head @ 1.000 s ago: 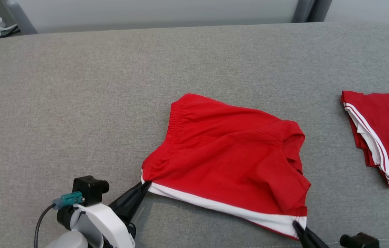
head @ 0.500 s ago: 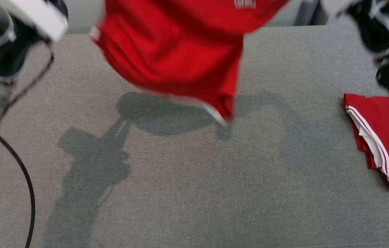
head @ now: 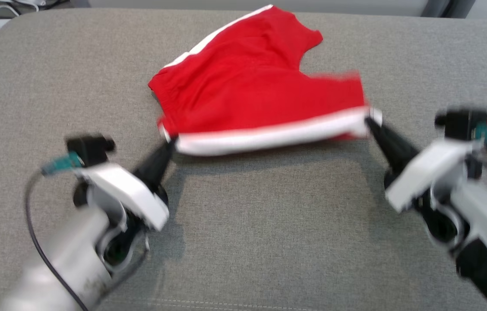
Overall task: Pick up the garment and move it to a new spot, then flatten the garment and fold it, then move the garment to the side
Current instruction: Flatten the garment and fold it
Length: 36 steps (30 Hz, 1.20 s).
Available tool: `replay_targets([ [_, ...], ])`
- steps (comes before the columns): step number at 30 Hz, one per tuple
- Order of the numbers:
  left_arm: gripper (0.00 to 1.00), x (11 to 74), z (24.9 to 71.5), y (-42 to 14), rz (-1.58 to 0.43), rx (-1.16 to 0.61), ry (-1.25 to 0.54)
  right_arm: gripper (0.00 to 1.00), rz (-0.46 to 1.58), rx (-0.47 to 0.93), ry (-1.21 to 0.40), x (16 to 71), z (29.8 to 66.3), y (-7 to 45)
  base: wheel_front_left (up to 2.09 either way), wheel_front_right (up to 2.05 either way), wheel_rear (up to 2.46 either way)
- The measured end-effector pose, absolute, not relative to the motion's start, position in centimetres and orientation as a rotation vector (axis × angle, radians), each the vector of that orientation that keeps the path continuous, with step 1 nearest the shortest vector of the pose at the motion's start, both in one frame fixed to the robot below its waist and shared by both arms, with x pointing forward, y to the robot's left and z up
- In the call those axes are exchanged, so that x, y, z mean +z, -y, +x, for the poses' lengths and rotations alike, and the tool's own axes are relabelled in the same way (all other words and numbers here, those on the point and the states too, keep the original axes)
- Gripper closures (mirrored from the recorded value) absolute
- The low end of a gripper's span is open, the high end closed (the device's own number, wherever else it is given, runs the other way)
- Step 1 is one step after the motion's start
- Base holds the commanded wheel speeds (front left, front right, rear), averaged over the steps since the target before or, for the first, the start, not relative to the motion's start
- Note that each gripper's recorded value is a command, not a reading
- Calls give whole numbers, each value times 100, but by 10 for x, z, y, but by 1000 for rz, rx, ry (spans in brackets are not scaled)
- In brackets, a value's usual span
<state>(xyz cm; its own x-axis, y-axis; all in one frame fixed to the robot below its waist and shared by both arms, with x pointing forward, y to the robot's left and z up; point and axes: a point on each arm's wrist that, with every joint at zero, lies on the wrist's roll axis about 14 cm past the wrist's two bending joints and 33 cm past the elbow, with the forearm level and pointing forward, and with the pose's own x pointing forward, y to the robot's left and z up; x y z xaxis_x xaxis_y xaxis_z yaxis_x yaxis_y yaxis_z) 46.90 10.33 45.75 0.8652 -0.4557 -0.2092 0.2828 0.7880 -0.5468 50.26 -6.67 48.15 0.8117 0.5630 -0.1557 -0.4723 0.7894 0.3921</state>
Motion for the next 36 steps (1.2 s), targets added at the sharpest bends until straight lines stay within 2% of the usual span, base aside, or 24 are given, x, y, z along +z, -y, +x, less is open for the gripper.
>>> replay_targets([
  [3, 100, 414, 437, -96, -584, -362, -446, 100, 458, 499, -380, 433, 469, 79, 0, 0, 0],
  [13, 100, 393, 391, -96, -536, -301, -497, 100, 593, 397, -408, 416, 412, 104, 0, 0, 0],
  [17, 100, 388, 351, -95, -536, -278, -542, 100, 666, 329, -449, 403, 364, 112, 0, 0, 0],
  [22, 100, 394, 325, -97, -522, -274, -565, 100, 677, 279, -439, 402, 330, 122, 0, 0, 0],
  [28, 100, 400, 296, -94, -542, -271, -599, 100, 661, 235, -427, 398, 302, 129, 0, 0, 0],
  [36, 100, 403, 290, -97, -541, -266, -603, 100, 638, 247, -403, 408, 305, 125, 0, 0, 0],
])
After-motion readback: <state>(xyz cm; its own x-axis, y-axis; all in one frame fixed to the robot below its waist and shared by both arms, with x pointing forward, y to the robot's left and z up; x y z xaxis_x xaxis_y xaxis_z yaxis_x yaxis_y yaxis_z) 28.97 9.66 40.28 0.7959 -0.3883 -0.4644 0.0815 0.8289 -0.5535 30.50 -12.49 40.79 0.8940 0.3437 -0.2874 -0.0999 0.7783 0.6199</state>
